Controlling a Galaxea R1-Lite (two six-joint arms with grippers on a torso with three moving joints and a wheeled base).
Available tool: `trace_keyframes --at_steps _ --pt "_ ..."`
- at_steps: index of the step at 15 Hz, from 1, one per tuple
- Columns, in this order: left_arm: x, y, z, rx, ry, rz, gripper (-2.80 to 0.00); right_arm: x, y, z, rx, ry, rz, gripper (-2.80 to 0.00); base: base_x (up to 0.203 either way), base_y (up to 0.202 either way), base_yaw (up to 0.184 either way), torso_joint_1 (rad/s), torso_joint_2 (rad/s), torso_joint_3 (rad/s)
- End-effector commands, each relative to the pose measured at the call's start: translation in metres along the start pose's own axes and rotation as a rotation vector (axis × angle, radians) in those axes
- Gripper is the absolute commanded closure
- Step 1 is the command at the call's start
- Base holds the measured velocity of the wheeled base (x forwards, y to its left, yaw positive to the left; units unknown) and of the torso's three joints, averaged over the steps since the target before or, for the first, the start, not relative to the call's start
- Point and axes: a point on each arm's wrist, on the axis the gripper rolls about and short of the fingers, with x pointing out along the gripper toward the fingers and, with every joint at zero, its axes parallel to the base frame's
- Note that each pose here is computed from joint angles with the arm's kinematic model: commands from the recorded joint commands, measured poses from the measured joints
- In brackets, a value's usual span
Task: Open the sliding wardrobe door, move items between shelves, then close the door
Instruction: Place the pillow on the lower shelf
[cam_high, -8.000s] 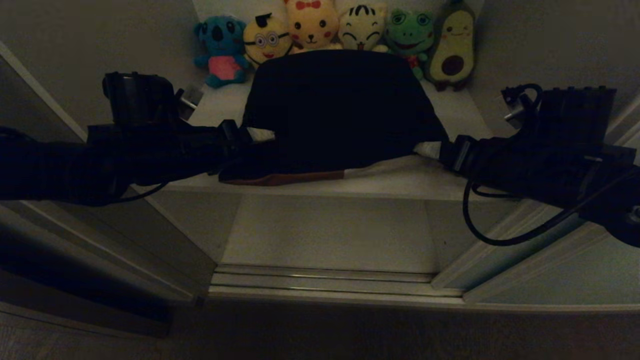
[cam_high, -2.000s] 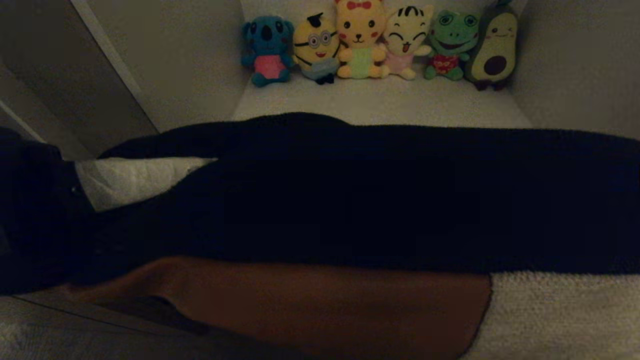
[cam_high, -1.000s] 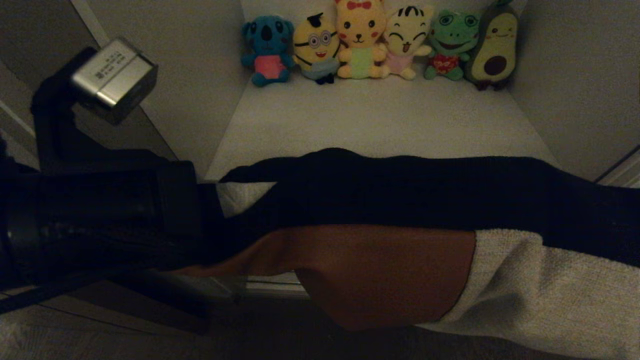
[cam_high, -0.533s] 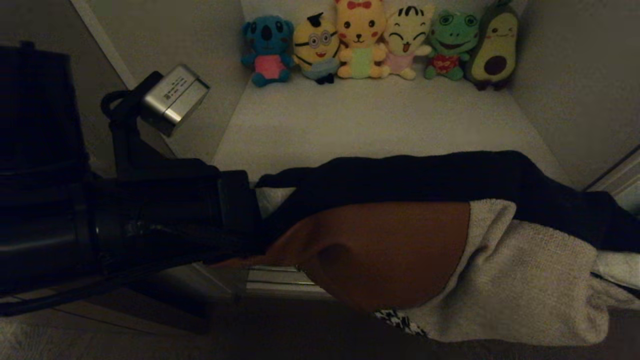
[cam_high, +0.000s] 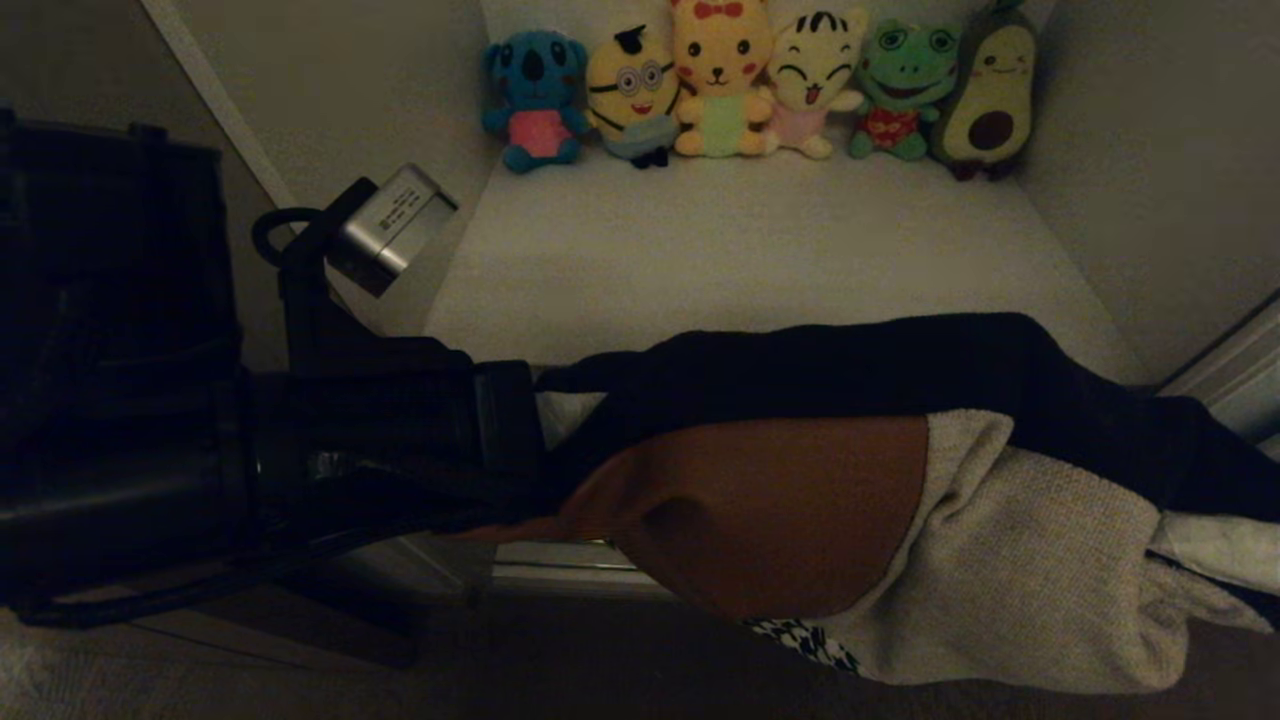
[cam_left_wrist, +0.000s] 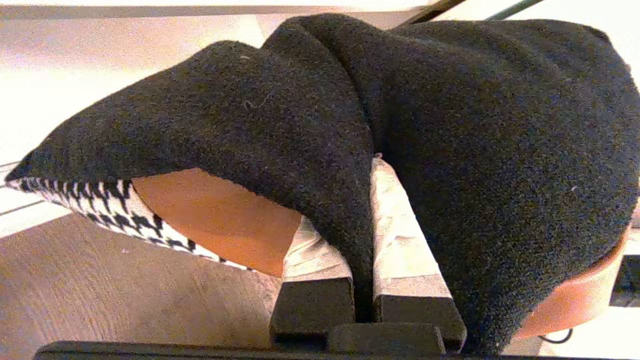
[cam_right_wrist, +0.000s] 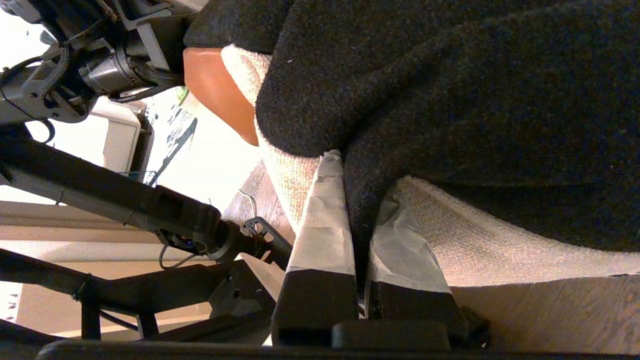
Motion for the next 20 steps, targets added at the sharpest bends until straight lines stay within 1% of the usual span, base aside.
trace_keyframes --at_steps 1,3,5,12,15,17,20 --pt "0.0021 0.0011 -0.0007 -0.003 0.002 0.009 0.00 0.0001 -0.0007 -0.0001 0.005 0.000 -0.004 0.00 0.000 0.000 0.000 0.000 0.00 0.000" --pt "0.0025 0.0015 0.0004 0.000 -0.013 0.037 0.00 -0.0001 -0.0007 0.0007 0.004 -0.006 -0.006 0.00 0.000 0.000 0.000 0.000 0.00 0.000" --pt "0.0054 0.0037 -0.0023 0.001 -0.004 0.056 0.00 0.0010 -0.0017 0.0001 0.002 -0.013 -0.003 0.00 0.000 0.000 0.000 0.000 0.00 0.000" --pt "0.0070 0.0054 -0.0050 0.000 0.005 0.068 0.00 -0.0007 -0.0010 0.0002 -0.003 -0.027 0.006 0.00 0.000 0.000 0.000 0.000 0.00 0.000" --pt "0.0062 0.0038 -0.0019 0.002 -0.007 0.062 0.00 -0.0039 -0.0008 -0.0014 -0.006 -0.033 0.010 0.00 0.000 0.000 0.000 0.000 0.00 0.000" --pt "0.0057 0.0037 -0.0017 0.004 -0.008 0.062 0.00 -0.0046 -0.0007 -0.0017 -0.006 -0.034 0.011 0.00 -0.112 0.000 -0.001 0.008 0.00 0.003" --pt "0.0045 0.0026 0.0000 0.005 -0.017 0.058 0.00 -0.0046 -0.0007 -0.0017 -0.008 -0.034 0.011 0.00 -0.197 0.000 -0.001 0.003 0.00 0.002"
